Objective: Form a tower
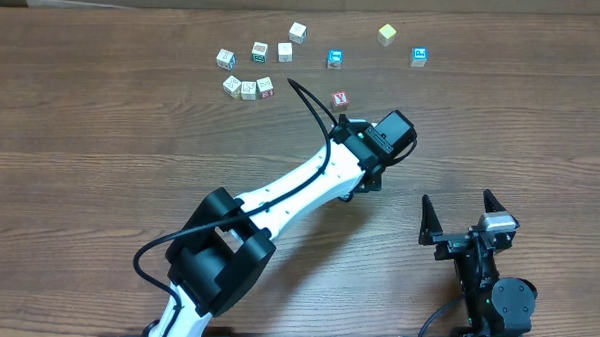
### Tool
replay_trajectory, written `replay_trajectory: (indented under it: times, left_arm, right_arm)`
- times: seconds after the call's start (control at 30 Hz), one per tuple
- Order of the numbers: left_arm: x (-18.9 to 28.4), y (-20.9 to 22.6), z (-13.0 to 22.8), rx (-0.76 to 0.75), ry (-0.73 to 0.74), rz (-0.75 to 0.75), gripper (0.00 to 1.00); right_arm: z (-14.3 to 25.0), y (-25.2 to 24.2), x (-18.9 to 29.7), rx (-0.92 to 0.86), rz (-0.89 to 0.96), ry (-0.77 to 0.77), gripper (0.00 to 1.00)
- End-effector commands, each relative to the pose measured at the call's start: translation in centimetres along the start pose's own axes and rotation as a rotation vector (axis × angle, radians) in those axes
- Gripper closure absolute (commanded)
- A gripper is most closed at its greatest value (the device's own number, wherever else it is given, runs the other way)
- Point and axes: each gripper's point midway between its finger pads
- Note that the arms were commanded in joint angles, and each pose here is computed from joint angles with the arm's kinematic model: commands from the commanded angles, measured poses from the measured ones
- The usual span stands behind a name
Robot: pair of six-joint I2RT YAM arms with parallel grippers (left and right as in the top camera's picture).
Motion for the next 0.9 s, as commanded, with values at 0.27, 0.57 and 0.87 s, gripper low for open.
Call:
replay_trajectory:
  times: [0.27,0.57,0.87]
  left_arm:
    - [-1.4,0.2,1.1,-0.011,0.031,-0.027,0.8]
    - [-1.4,0.5,0.7,-0.01,0.01,-0.047,0.78]
    - [-1.4,0.9,0.6,-0.011,0.0,-0.064,0.76]
  right_arm:
    - [0.2,0.1,0.0,-0.006,-0.006,-0.002,0.0]
    - [0.2,0.1,0.0,-0.006,-0.006,-0.002,0.0]
    - [0.2,0.1,0.0,-0.006,-0.006,-0.002,0.0]
Point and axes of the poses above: each gripper's point midway between its finger pads, its own x axis back along the fingers, its own y axis along the line the jaws close on, z = x × y, and after that the axes turned 5 degrees about -x, right-handed
